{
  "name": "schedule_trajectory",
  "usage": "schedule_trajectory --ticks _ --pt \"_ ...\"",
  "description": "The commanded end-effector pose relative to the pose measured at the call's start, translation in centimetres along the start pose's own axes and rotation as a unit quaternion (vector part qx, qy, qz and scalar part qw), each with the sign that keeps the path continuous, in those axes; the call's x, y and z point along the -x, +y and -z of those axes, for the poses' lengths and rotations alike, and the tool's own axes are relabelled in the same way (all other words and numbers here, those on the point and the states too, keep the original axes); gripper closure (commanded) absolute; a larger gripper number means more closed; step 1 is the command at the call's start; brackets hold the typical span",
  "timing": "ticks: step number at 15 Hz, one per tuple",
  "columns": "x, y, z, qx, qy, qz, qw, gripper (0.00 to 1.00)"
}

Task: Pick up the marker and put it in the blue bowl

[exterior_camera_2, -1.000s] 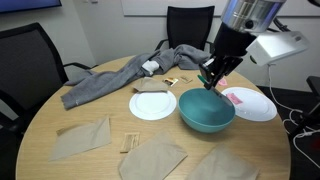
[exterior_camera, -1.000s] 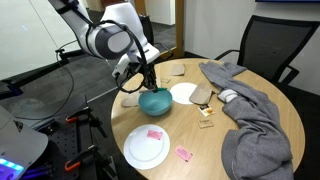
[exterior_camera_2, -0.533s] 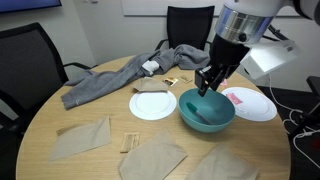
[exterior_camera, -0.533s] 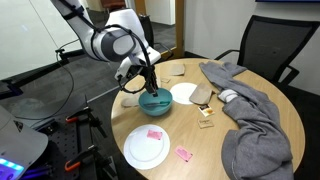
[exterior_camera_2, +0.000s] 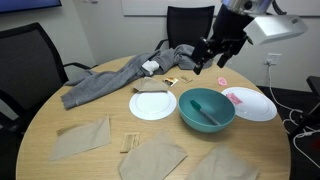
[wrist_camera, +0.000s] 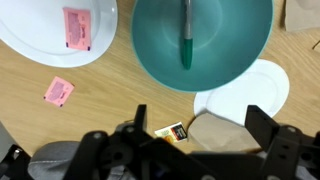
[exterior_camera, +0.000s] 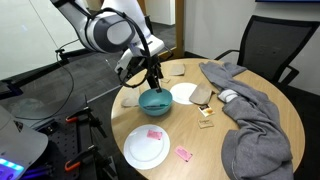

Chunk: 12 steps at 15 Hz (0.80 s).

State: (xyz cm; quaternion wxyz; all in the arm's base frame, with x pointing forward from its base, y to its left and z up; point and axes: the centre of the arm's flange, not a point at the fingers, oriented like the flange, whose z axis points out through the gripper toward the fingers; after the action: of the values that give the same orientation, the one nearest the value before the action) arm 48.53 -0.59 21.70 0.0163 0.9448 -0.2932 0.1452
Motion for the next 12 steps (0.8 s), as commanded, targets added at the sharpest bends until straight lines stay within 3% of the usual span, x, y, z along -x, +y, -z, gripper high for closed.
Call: schedule_trajectory --ticks 1,12 --pt "-1.4 1.6 4.7 0.002 -0.01 0.016 0.9998 0.0" --pt "-3.4 2.4 11.6 0.004 -0.053 0.099 0.9936 0.0"
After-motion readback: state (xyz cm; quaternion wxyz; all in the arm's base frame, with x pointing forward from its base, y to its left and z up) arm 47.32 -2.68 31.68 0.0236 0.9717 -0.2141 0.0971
